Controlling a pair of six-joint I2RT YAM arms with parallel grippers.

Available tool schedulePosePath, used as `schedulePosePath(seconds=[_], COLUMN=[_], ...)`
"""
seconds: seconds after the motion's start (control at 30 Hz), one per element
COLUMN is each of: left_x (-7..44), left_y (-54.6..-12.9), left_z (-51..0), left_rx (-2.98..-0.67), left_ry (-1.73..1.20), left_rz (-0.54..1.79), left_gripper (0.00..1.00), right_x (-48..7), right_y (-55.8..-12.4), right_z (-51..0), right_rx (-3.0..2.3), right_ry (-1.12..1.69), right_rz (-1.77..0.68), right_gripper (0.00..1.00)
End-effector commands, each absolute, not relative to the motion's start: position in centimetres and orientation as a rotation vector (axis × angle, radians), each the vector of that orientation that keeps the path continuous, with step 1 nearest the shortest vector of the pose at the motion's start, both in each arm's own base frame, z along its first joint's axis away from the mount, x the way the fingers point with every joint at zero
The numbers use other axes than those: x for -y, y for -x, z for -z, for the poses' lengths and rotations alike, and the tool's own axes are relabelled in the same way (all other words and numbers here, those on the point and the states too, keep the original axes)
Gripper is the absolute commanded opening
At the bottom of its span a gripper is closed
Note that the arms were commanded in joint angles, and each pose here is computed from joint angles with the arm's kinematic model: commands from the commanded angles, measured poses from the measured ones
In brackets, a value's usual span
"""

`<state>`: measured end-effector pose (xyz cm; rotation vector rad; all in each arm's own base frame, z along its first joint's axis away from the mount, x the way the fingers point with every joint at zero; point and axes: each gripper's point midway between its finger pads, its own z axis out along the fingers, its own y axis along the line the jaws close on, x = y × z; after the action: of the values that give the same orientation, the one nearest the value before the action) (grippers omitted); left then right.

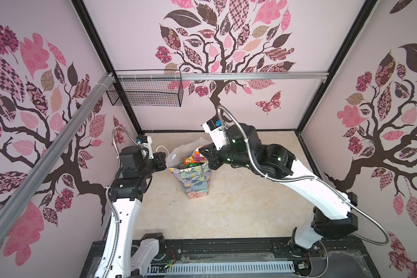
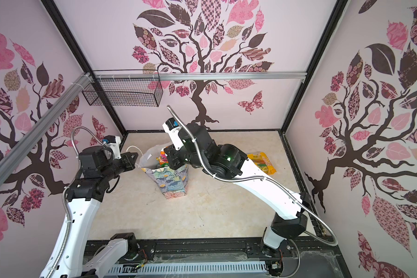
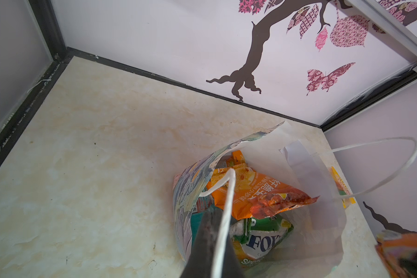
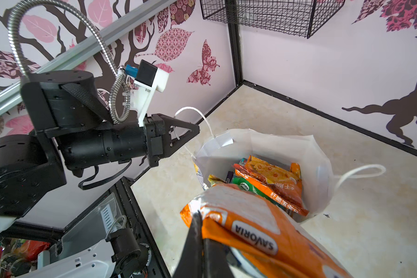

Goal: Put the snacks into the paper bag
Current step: 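Carry the orange packet with the right gripper over the bag opening, then lower the orange packet into the bag and open the right gripper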

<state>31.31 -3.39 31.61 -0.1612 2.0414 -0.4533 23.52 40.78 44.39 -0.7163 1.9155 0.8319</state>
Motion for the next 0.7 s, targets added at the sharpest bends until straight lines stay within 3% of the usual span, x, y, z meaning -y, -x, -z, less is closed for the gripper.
schedulePosePath(seconds=[0.0,0.2,0.67], left_x=[3.3,3.3,3.3], left_y=[-31.3,-31.4,-31.4], left_z=[-32.1,-32.0,-31.9], left_rx=[-2.005,-2.007,-2.011], left_ry=[0.155,0.157,0.158], left_rz=[0.46,0.46,0.464], left_gripper=[0.05,0.05,0.05], right_x=[-41.5,-43.6,-45.9], right_y=[-23.7,-25.0,-31.1], right_z=[-46.3,-46.1,-40.4], right_rx=[-1.858,-1.846,-1.931], right_ry=[0.75,0.781,0.81], right_rz=[-0.816,-0.785,-0.693], right_gripper=[0.0,0.0,0.0])
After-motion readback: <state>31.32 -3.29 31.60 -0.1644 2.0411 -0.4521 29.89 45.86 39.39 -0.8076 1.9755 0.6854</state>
